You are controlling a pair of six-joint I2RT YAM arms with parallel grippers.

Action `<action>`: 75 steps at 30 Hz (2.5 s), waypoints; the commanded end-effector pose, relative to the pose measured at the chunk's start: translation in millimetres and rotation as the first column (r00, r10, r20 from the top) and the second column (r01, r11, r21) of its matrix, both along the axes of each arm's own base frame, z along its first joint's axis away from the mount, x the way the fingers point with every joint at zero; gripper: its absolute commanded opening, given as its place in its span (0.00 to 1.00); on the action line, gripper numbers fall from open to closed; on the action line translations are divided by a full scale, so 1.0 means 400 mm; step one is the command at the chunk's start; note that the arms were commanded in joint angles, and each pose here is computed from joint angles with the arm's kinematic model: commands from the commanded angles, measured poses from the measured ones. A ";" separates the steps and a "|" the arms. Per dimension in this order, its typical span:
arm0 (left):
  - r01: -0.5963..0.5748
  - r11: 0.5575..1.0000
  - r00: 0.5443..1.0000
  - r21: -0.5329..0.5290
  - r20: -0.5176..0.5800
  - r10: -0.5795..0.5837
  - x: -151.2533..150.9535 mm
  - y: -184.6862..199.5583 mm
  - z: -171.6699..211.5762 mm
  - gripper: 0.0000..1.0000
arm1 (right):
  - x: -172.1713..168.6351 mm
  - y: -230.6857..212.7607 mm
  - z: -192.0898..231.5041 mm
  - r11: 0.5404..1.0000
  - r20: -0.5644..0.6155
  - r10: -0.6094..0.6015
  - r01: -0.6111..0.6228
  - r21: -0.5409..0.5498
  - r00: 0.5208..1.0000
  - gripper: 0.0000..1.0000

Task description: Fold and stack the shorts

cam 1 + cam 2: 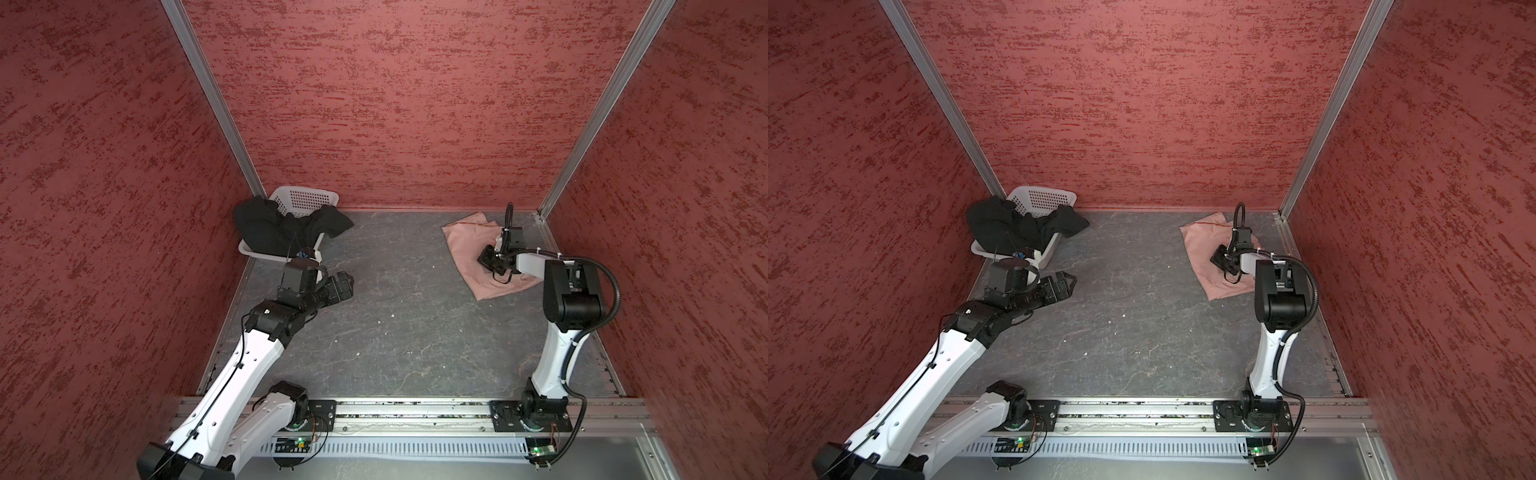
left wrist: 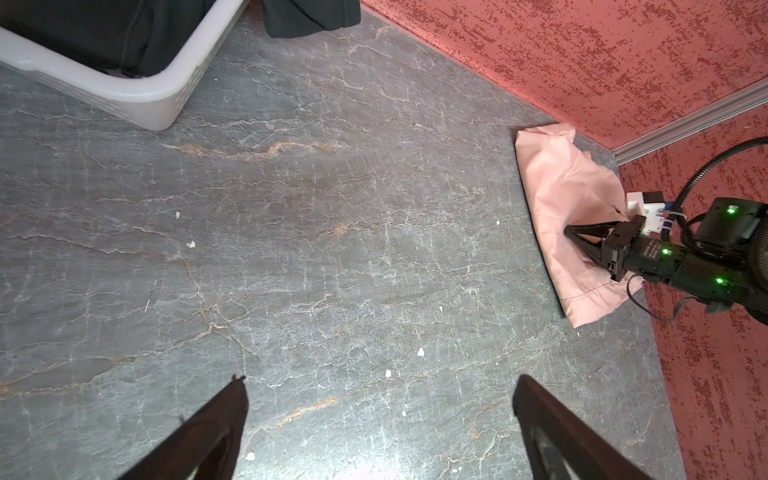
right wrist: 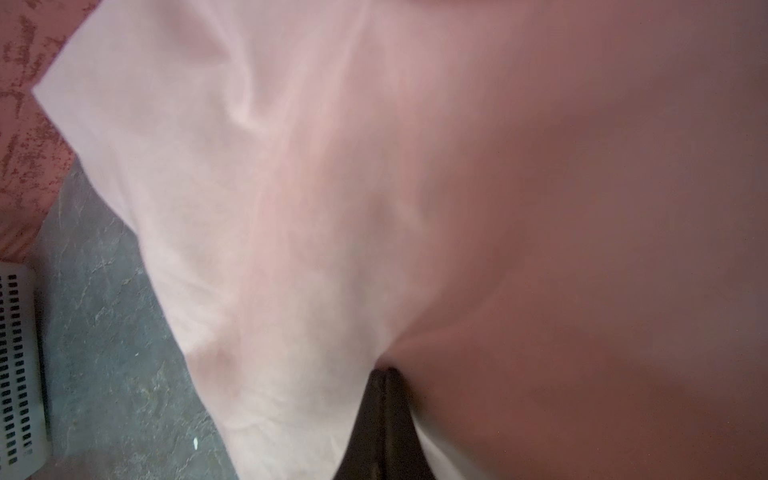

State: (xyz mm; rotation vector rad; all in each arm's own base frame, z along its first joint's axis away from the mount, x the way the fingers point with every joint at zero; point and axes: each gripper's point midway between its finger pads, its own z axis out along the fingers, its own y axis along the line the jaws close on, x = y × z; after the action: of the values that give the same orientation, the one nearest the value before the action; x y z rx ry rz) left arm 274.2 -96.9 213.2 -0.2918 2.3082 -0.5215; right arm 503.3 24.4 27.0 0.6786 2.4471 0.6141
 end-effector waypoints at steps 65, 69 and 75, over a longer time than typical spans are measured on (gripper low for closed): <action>-0.237 0.872 0.948 0.428 -0.095 0.304 0.487 0.416 0.008 0.99 | -0.326 0.348 0.555 0.846 0.606 0.450 -0.530 -0.054 0.656 0.47; -0.183 0.878 0.937 0.443 -0.193 0.292 0.558 0.432 -0.080 0.99 | -0.414 0.426 0.559 0.809 0.627 0.486 -0.585 -0.060 0.609 0.51; -0.134 0.857 0.906 0.498 -0.289 0.310 0.611 0.470 -0.181 0.99 | -0.448 0.462 0.545 0.783 0.621 0.511 -0.620 -0.052 0.594 0.52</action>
State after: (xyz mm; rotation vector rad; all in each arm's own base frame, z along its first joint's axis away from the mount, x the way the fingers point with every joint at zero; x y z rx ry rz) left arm 523.9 78.9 143.1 -0.4569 2.5676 0.1732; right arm 323.6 205.2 229.2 -0.2644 2.0167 1.1014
